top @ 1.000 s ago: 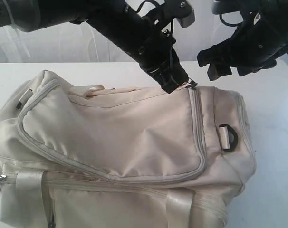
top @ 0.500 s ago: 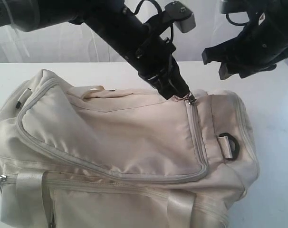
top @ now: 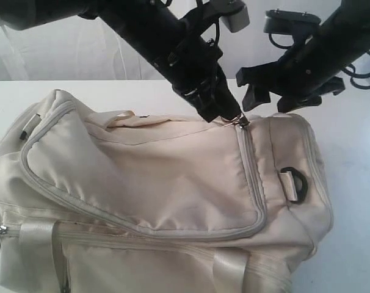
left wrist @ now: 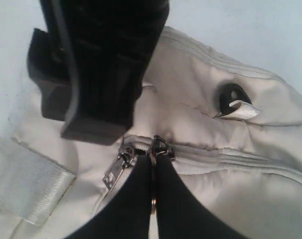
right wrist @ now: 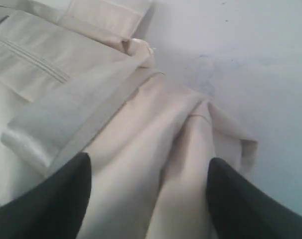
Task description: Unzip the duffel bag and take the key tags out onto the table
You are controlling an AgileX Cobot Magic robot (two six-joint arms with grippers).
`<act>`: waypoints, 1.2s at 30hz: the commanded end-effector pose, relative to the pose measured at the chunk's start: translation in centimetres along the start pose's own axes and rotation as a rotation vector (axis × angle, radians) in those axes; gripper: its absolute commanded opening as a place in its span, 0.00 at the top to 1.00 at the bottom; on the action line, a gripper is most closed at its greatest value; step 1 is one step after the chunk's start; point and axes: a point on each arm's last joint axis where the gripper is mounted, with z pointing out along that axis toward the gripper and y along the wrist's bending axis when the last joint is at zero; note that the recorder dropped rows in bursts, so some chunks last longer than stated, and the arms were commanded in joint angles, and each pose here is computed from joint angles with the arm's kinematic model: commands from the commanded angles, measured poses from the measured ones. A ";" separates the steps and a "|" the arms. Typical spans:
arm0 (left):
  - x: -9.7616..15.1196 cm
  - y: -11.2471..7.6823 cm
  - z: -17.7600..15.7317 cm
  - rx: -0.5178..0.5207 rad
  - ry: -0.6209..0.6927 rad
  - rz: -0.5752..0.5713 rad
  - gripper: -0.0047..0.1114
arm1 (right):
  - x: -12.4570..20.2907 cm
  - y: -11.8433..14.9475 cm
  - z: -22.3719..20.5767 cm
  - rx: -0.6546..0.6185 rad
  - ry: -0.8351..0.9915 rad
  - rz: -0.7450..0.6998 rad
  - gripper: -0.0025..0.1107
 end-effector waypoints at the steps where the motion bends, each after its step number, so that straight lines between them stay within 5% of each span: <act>1: -0.6 -1.6 -1.2 0.092 -0.013 -0.018 0.96 | -1.2 -0.1 1.2 -0.199 0.033 0.013 0.43; 11: -0.6 -1.6 -1.2 0.093 -0.010 -0.017 0.96 | -1.9 -2.2 4.4 -0.582 0.170 0.184 0.43; 17: -0.6 -1.5 -1.2 0.088 -0.013 -0.018 0.96 | -0.8 -2.7 7.1 -0.644 0.286 0.237 0.43; 20: -0.6 -1.5 -1.2 0.084 -0.012 -0.016 0.96 | -0.9 -2.6 7.8 -0.687 0.280 0.288 0.59; 23: -0.6 -1.5 -1.2 0.086 -0.010 -0.016 0.96 | -1.0 -2.8 8.5 -0.686 0.263 0.322 0.98; 36: 0.0 -2.3 -0.9 0.185 0.056 -0.083 0.96 | -3.0 -4.7 8.0 -0.647 0.117 0.389 0.98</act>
